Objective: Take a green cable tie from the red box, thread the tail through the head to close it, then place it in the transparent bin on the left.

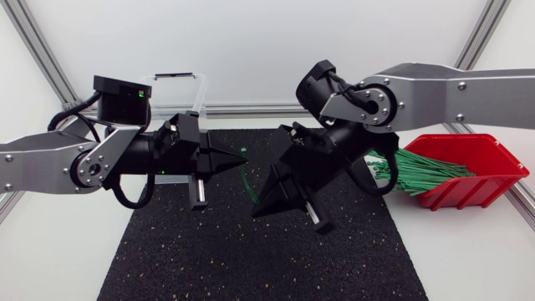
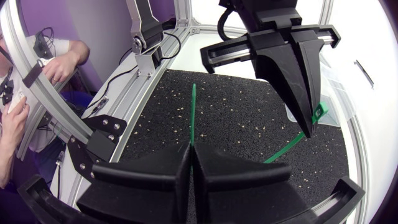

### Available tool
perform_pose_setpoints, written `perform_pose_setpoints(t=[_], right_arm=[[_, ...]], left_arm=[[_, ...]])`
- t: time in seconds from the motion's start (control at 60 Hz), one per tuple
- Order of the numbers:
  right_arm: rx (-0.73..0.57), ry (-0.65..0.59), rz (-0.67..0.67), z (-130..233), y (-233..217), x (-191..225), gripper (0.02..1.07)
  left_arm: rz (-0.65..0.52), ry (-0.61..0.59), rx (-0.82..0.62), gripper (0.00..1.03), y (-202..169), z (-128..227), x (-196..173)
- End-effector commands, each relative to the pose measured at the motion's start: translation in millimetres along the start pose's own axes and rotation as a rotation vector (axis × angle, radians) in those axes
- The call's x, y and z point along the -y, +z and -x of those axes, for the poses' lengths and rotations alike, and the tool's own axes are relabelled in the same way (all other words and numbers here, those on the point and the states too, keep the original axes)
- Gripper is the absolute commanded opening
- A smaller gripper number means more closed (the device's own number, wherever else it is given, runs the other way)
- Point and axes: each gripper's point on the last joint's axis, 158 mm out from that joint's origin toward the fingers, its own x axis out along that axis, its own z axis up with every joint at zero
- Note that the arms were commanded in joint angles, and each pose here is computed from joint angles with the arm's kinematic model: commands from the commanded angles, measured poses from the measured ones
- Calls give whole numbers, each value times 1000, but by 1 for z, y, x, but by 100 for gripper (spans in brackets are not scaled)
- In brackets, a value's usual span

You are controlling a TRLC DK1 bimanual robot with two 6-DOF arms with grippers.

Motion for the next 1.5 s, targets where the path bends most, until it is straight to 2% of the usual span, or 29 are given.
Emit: perform_pose_setpoints(t=[0.0, 0.283, 0.583, 1.1, 1.483], right_arm=[[2, 33, -29, -3, -1, 4, 7], [11, 132, -119, -10, -4, 8, 7], [25, 158, -176, -10, -9, 16, 7], [28, 231, -289, -13, -8, 24, 7], [55, 296, -399, -12, -8, 26, 7]], left_arm=[[5, 10, 0, 3, -3, 1, 10], [-77, 94, 10, 3, -4, 4, 15], [-144, 179, 23, 3, 0, 10, 11], [-256, 245, -7, 3, -11, 9, 20], [-292, 301, 17, 3, -5, 12, 12]])
